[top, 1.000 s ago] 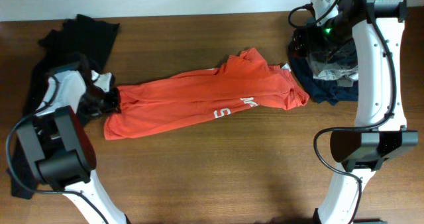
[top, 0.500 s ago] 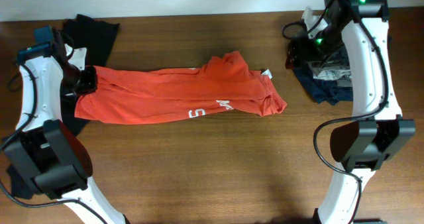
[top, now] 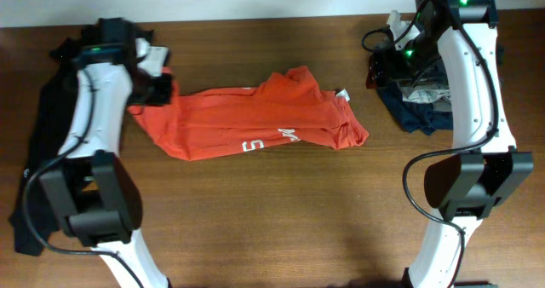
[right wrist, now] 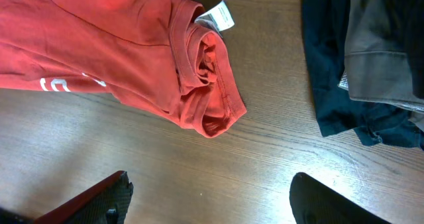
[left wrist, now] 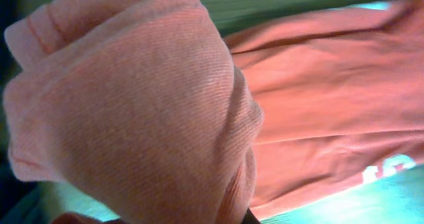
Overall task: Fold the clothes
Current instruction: 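Fold the left end of the red shirt rightward over itself with the left gripper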
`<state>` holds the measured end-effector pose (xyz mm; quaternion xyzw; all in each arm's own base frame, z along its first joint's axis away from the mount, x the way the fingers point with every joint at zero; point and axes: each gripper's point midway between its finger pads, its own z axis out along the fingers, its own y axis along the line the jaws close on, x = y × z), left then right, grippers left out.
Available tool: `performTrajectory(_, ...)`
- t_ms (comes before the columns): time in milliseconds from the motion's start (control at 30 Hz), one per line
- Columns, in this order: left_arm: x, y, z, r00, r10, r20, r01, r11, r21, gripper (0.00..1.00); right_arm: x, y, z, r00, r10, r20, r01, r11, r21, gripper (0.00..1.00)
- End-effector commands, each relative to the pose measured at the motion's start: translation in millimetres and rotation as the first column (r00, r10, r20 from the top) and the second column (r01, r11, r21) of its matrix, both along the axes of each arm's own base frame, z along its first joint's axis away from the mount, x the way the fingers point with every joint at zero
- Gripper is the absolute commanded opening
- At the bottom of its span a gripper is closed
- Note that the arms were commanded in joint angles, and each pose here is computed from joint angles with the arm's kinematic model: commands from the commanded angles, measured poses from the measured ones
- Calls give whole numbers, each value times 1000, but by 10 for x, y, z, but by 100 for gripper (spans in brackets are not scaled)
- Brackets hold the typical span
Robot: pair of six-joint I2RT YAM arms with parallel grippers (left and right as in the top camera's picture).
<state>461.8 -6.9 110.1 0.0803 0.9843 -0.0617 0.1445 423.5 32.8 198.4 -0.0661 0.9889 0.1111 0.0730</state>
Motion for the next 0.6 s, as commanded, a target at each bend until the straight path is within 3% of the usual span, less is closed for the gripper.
performTrajectory(0,56,-281,158,995,-79,54,79,997,14,0,6,17,-20,1000,13,-1,-13,1000,-6,81)
performTrajectory(300,31,-928,-22,975,-218,38,216,976,38,0,6,15,-20,1000,13,-1,-13,1000,-6,81)
performTrajectory(567,-99,-1303,-461,953,-297,-61,300,954,32,1,6,6,-20,1000,10,-1,-10,1000,-6,81)
